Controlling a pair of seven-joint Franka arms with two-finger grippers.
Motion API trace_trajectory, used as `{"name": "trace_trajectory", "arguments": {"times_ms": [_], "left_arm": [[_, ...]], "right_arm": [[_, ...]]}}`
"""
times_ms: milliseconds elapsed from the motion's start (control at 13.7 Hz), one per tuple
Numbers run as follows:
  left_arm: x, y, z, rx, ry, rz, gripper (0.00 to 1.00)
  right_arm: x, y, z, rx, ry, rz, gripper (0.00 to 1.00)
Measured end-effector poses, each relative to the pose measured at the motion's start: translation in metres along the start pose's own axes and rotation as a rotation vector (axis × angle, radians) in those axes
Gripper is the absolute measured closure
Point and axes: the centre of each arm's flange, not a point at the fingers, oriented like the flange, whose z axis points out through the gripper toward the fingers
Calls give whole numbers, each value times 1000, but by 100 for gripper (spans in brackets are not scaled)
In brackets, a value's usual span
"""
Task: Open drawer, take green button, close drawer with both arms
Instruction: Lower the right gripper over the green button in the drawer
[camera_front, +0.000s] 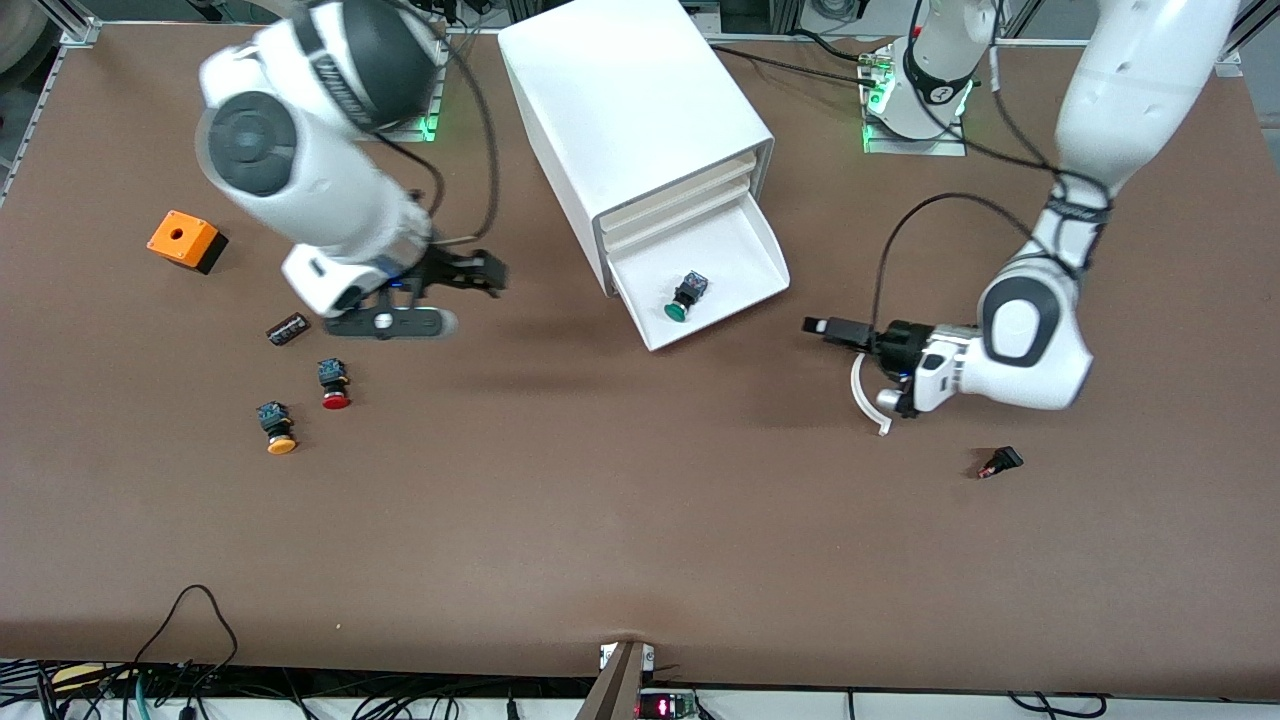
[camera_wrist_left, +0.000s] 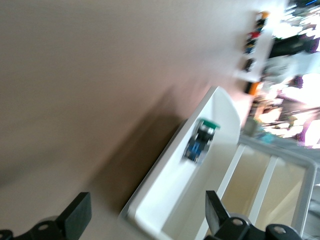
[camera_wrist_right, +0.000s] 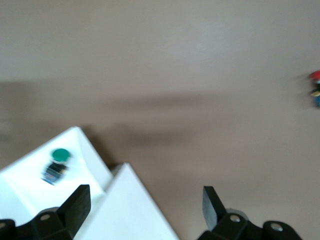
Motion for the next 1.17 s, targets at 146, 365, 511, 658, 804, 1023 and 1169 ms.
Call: {"name": "trace_trajectory", "arguments": {"times_ms": [146,365,511,658,804,1023,1169], "left_arm": [[-14,21,-55,130,-30,-4,0],[-26,23,-128,285,-44,12,0],[-31,32,-161,383,-42,30,0],[-36,54,-186,493,-20,40,0],[-52,92,-204,627,17,21,0],[-84,152,-222,779,75,46,0],[-101,177,-233,813,132,61,0]], "right_arm": [[-20,-60,35,2,-3,102,0],[-44,-129,95,-1,11,216,0],[-52,-156,125,-1,33,273,0],[-59,-177,148,1,35,309,0],[-69,-196,172,-11,38,335,0],[-82,-211,205,-31,48,367,0],[-86,-213,222,-56,57,385,1]]}}
